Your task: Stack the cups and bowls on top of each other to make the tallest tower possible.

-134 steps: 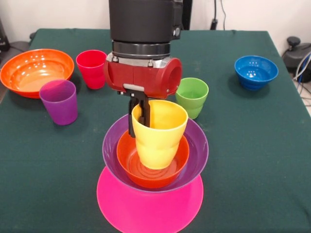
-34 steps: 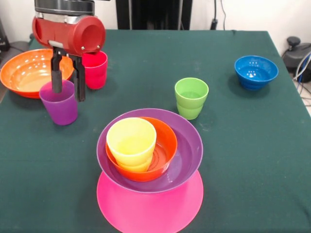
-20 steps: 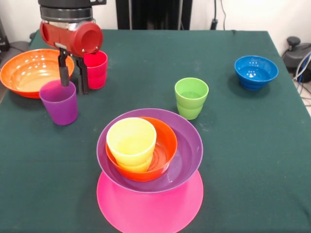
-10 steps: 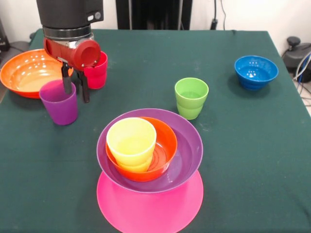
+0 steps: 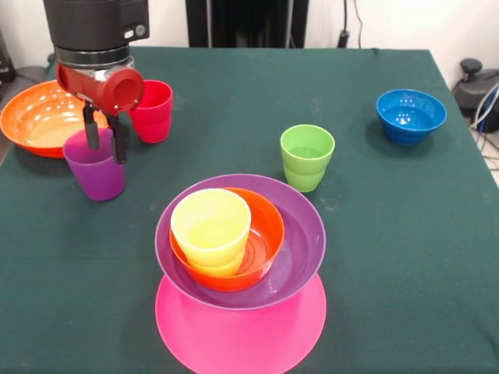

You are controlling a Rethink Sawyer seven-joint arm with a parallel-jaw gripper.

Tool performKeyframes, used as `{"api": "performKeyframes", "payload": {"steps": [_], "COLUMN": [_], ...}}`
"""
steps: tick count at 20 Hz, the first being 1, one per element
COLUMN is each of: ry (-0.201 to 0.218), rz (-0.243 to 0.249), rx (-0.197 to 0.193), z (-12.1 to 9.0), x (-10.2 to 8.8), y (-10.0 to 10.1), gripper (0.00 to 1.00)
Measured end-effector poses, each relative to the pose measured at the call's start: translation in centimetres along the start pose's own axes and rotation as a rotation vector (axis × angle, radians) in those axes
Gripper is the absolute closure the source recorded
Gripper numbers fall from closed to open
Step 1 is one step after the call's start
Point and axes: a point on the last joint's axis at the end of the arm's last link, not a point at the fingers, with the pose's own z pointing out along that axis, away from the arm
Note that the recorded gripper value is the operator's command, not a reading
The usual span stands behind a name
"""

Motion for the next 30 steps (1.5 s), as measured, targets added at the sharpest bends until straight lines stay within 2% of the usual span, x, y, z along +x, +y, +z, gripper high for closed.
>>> {"api": "performKeyframes", "payload": {"steps": [6,15,19,23,30], "ry": [0.0,0.026,0.047,0.043,0.026], "rz": [-0.007,-0.011,-0.01,-0.006,0.01], "rx": [0.005,0.004,0.006,-0.007,-0.012], "z": [-0.1,1.4,2.7,2.9,2.9], "x": [0.0,1.0,1.9,1.4,0.1], "y": [-0.1,-0.2,-0.6,-0.2,-0.7], "gripper": [0.0,0.0,0.0,0.0,0.0]}}
